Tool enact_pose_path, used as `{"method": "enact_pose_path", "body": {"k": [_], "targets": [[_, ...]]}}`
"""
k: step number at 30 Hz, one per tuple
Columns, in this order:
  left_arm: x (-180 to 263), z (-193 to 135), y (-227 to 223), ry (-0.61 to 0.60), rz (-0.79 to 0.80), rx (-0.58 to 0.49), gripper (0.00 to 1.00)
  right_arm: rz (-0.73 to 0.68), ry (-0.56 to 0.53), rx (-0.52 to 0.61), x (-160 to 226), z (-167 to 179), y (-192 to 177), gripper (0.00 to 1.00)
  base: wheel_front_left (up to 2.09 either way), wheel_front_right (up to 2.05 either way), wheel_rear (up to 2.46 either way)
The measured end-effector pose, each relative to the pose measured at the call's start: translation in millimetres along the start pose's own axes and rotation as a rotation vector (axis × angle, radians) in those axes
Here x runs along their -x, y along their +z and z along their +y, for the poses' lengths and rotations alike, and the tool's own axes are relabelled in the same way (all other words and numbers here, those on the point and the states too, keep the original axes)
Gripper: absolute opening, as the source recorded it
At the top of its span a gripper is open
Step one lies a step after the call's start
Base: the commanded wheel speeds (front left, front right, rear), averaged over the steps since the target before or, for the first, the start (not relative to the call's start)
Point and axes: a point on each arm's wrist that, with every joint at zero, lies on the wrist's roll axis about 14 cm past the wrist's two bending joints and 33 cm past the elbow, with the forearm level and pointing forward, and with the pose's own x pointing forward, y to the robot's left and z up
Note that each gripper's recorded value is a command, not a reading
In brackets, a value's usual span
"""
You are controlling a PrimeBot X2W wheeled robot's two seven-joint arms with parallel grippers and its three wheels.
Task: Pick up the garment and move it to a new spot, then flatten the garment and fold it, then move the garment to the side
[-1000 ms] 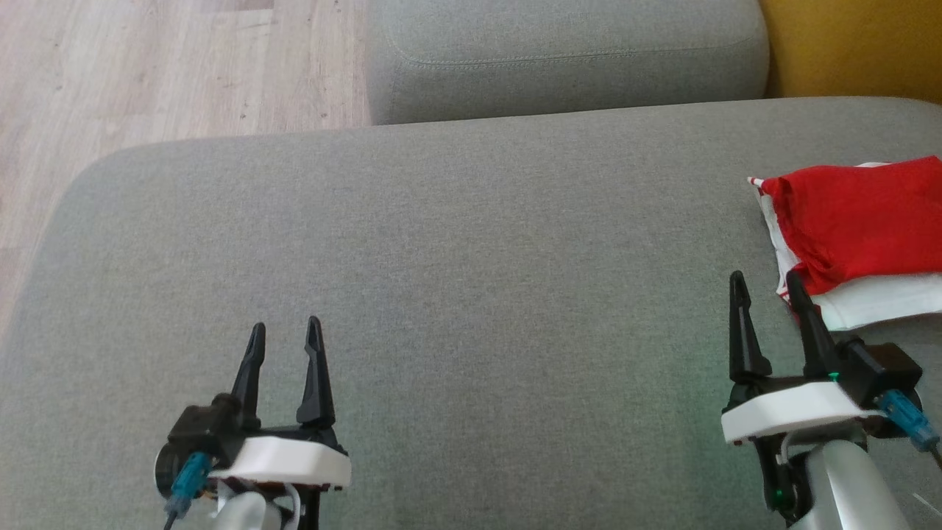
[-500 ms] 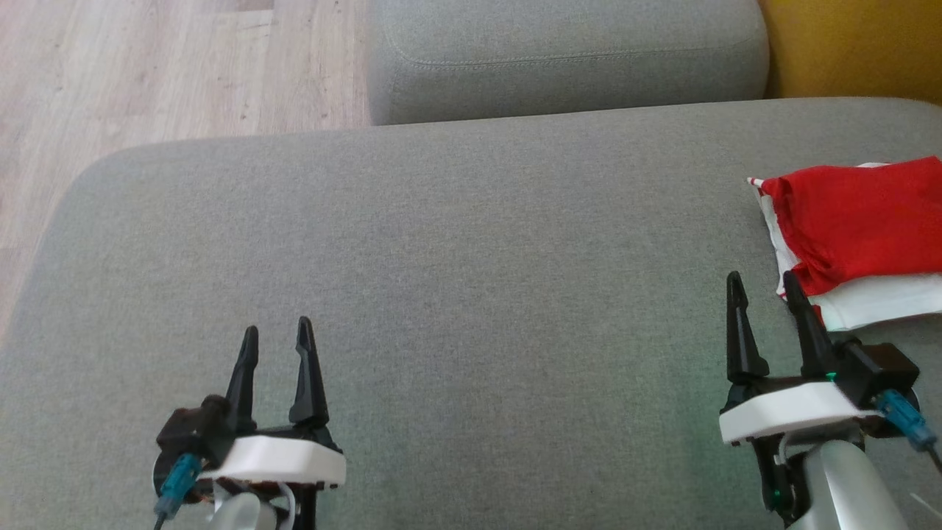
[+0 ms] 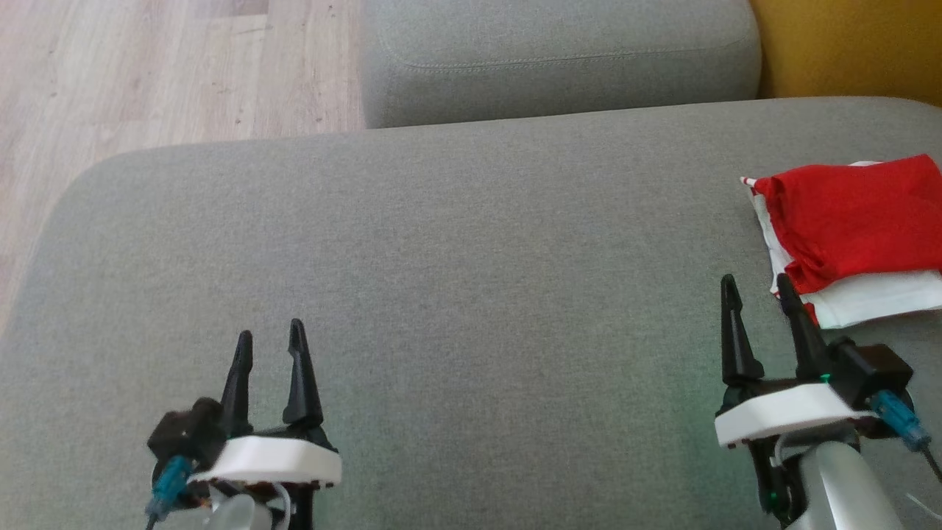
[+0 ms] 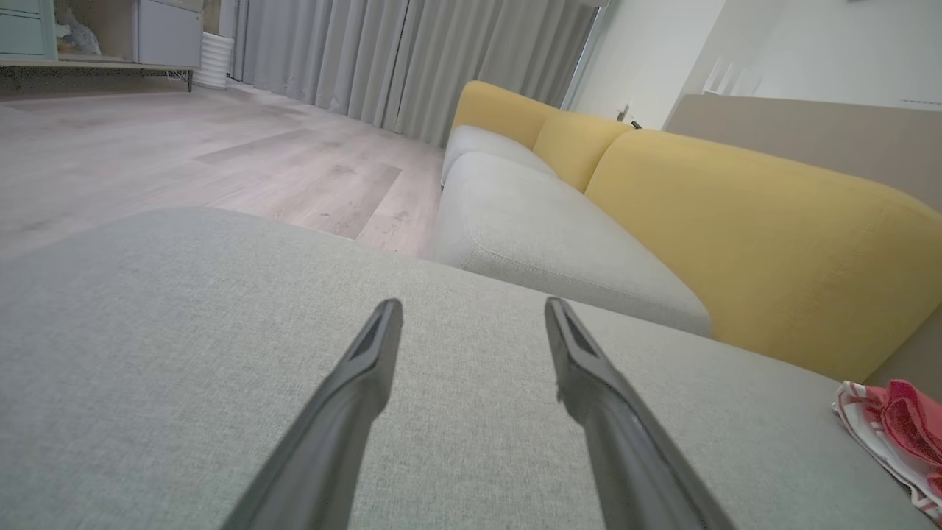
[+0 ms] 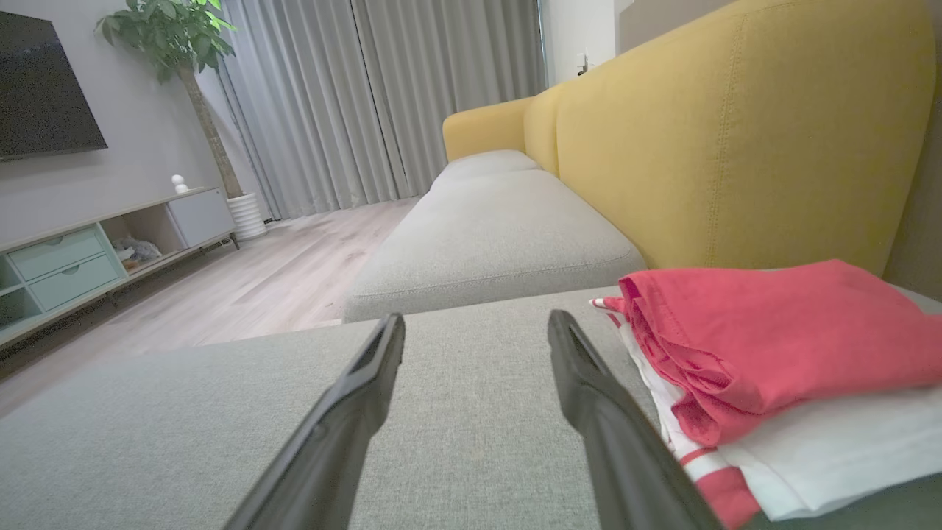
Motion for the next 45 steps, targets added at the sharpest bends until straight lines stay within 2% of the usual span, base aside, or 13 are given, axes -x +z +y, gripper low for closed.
{"method": "enact_pose_path", "body": {"k": [1,9,45], "targets": [[0,0,-1,0.002,0.002,0.007,0.00,0.002,0.000,-0.001,0,0,-1,0.00,0.00,0.00,0.00],[25,18,-47,0.064,0.152,0.026,0.00,0.166,-0.046,-0.044,29,-10,-52,0.00,0.00,0.00,0.00],[21,34,-37,0.145,0.150,0.365,0.00,0.141,-0.162,-0.428,24,-26,-43,0.00,0.00,0.00,0.00]]}}
